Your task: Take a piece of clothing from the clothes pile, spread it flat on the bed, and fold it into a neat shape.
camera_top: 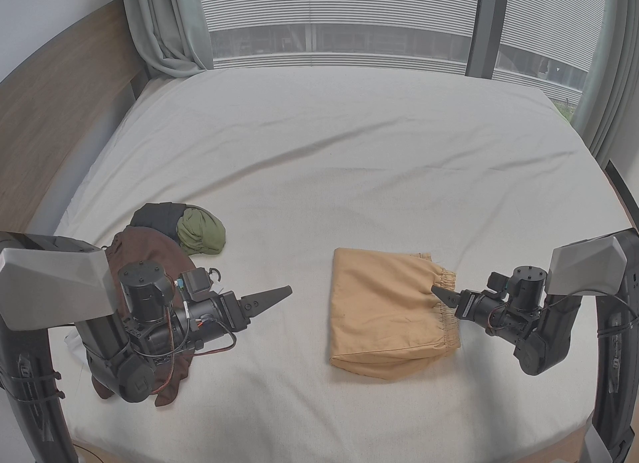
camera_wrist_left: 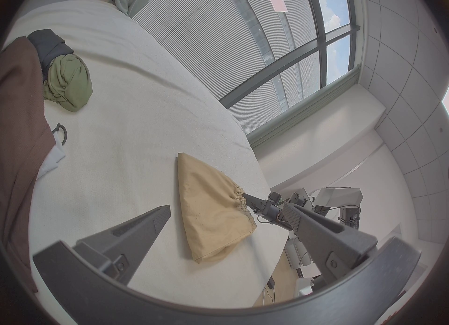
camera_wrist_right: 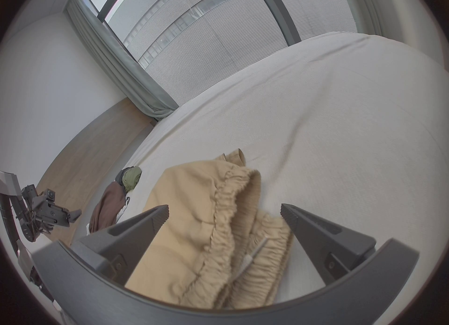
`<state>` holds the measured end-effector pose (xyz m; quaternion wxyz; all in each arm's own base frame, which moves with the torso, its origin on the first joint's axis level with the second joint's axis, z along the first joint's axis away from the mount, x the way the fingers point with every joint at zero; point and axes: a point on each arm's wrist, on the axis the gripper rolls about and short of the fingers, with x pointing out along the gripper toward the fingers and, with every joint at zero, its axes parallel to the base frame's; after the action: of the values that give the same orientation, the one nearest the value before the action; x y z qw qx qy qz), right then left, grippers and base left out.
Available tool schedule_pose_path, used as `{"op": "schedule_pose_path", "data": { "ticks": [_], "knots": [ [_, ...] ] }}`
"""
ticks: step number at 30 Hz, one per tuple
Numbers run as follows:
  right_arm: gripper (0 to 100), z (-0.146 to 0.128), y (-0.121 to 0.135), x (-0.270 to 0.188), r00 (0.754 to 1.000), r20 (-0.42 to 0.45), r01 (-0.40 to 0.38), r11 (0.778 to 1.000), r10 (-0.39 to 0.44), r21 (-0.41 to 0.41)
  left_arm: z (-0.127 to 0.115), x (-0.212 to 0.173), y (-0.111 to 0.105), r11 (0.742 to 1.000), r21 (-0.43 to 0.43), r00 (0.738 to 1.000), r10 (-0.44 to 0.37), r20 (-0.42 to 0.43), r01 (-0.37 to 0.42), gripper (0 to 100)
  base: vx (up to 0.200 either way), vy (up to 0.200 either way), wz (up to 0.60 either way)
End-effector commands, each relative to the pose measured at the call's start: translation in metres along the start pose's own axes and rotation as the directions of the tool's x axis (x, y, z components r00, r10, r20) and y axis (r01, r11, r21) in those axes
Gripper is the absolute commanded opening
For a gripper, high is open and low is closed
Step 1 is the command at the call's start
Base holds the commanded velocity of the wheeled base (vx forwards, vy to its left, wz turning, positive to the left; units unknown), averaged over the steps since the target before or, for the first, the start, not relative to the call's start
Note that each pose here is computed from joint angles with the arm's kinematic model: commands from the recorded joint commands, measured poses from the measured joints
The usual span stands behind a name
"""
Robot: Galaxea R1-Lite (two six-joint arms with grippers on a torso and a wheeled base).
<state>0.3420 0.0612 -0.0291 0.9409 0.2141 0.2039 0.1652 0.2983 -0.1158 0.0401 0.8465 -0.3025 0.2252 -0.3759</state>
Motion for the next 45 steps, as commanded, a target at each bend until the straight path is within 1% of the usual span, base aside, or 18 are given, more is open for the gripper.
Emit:
{"op": "schedule_pose_path", "data": {
  "ticks": [1,2,4,7,10,11,12,16,17,20,22,30,34,41,45],
  "knots": [
    [100,0.003,0.006,-0.026,0.999,-0.028,0.023,1.000,-0.024,-0.002,0.001,0.000,-0.001,1.000,0.003,1.000,-0.003,0.004,0.003,100,0.000,0.000,0.00],
    [100,0.003,0.006,-0.026,0.999,-0.028,0.023,1.000,-0.024,-0.002,0.001,0.000,-0.001,1.000,0.003,1.000,-0.003,0.004,0.003,100,0.000,0.000,0.00],
    [100,-0.003,0.001,-0.034,0.997,-0.062,0.051,0.999,-0.051,0.005,0.001,0.000,-0.001,1.000,0.003,1.000,-0.003,0.004,0.003,100,0.000,0.000,0.00],
    [100,-0.006,-0.002,-0.035,0.995,-0.077,0.062,0.998,-0.062,0.007,0.001,0.000,-0.001,1.000,0.002,1.000,-0.002,0.003,0.002,100,0.000,0.000,0.00],
    [100,-0.014,-0.005,-0.036,0.988,-0.132,0.086,0.996,-0.082,0.020,0.001,0.000,-0.001,1.000,0.003,1.000,-0.003,0.004,0.003,100,0.000,0.000,0.00],
    [100,-0.014,-0.005,-0.036,0.988,-0.132,0.086,0.996,-0.082,0.020,0.001,0.000,-0.001,1.000,0.003,1.000,-0.003,0.004,0.003,100,0.000,0.000,0.00],
    [100,-0.018,-0.005,-0.036,0.983,-0.161,0.089,0.996,-0.084,0.024,0.001,0.000,-0.002,1.000,0.003,1.000,-0.004,0.003,0.004,100,0.000,0.000,0.00],
    [100,-0.022,-0.003,-0.037,0.981,-0.180,0.081,0.996,-0.075,0.026,0.001,0.000,-0.001,1.000,0.002,1.000,-0.003,0.002,0.003,100,0.000,0.000,0.00],
    [100,-0.028,-0.003,-0.036,0.976,-0.203,0.080,0.996,-0.072,0.029,0.000,0.000,-0.001,1.000,0.000,1.000,0.000,0.001,0.000,100,0.000,0.000,0.00],
    [100,-0.034,-0.004,-0.034,0.972,-0.222,0.080,0.996,-0.071,0.030,-0.001,0.000,-0.001,1.000,0.000,1.000,0.000,-0.001,0.000,100,0.000,0.000,0.00],
    [100,-0.043,-0.005,-0.031,0.966,-0.250,0.082,0.996,-0.072,0.031,-0.001,0.000,-0.001,1.000,0.003,1.000,0.000,-0.001,0.000,100,0.000,0.000,0.00],
    [100,-0.062,0.002,-0.025,0.950,-0.308,0.062,0.998,-0.051,0.024,-0.001,0.000,0.000,1.000,0.001,1.000,0.000,-0.004,0.000,100,0.000,0.000,0.00],
    [100,-0.069,0.005,-0.021,0.946,-0.321,0.052,0.998,-0.039,0.033,-0.002,0.001,0.000,1.000,0.001,1.000,0.000,-0.006,0.000,100,0.000,0.000,0.00],
    [100,-0.070,0.012,-0.012,0.951,-0.310,0.031,0.997,-0.009,0.066,-0.002,0.001,0.000,1.000,0.001,1.000,-0.001,-0.007,0.001,100,0.000,0.000,0.00],
    [100,-0.070,0.022,-0.004,0.954,-0.298,0.003,0.993,0.033,0.120,-0.002,0.001,0.000,1.000,0.001,1.000,-0.001,-0.007,0.001,100,0.000,0.000,0.00]
  ]
}}
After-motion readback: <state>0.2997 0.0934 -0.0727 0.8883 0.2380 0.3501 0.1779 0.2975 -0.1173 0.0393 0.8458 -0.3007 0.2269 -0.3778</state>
